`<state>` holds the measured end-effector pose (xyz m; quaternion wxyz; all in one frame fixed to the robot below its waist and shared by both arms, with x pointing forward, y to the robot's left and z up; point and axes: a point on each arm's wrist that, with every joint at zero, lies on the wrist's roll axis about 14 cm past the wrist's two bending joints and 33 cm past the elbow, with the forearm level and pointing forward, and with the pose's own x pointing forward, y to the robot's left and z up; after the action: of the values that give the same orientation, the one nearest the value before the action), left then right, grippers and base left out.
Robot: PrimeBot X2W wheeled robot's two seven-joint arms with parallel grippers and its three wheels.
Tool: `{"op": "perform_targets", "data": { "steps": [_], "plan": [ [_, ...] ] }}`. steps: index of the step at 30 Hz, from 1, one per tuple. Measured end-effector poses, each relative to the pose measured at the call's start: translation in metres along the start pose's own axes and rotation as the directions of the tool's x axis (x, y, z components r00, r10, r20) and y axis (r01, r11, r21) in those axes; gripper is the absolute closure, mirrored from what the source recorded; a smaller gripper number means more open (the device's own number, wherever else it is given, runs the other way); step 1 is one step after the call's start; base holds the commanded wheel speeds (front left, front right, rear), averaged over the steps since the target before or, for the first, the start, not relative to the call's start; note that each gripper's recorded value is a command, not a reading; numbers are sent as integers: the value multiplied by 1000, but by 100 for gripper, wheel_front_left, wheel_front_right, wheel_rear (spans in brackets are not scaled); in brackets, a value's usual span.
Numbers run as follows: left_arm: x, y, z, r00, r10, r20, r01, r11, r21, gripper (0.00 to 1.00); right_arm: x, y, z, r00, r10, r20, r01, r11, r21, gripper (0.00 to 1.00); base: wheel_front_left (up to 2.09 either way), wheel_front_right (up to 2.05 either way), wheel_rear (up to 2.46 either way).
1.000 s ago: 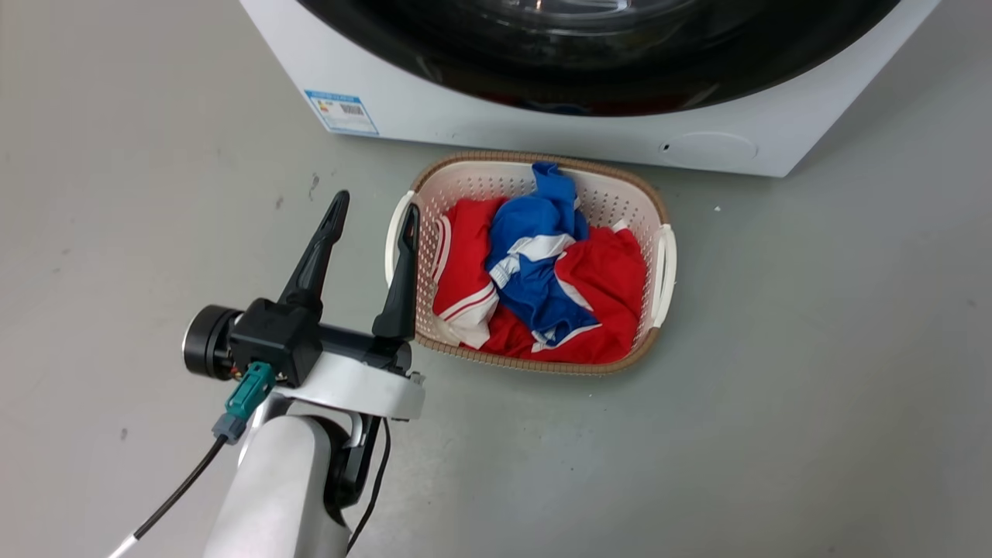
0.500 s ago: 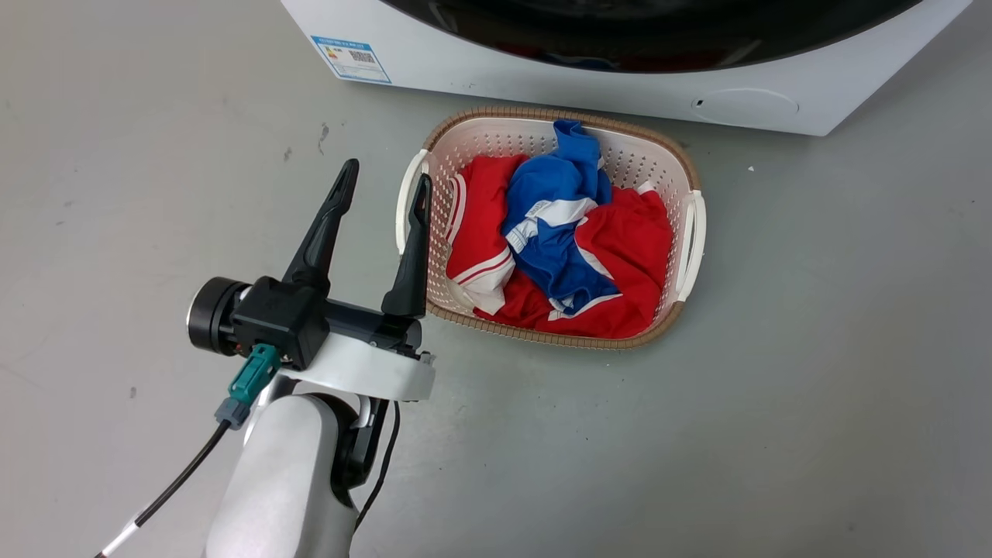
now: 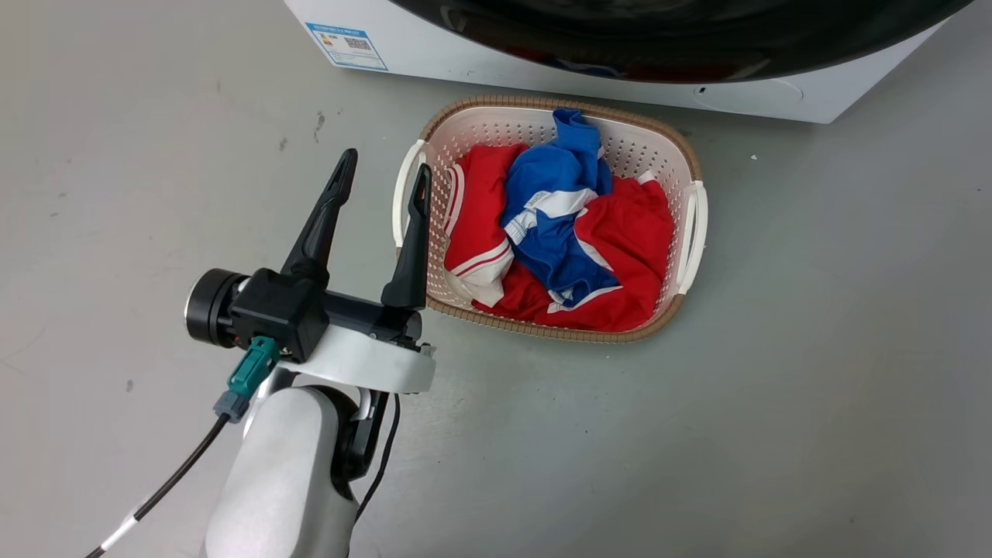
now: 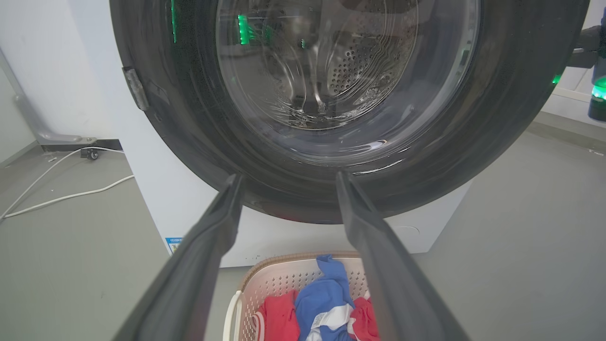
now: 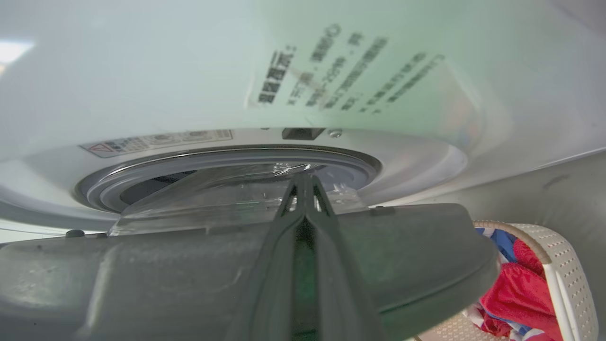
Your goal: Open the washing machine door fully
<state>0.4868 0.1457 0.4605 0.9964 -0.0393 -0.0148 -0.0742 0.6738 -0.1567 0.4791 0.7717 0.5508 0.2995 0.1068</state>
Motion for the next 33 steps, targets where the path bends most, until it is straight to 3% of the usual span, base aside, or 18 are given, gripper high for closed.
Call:
{"op": "perform_targets", "data": {
  "steps": [20, 33],
  "plan": [
    [-12, -15, 28, 999, -26, 46, 26, 1000, -11, 0, -45, -4, -66, 971, -2, -240, 2, 1000, -2, 100, 0, 0, 0],
    [-65, -18, 38, 999, -19, 26, 20, 1000, -4, 0, -91, 9, -137, 922, 48, -385, -62, 998, -25, 100, 0, 0, 0]
  ]
}}
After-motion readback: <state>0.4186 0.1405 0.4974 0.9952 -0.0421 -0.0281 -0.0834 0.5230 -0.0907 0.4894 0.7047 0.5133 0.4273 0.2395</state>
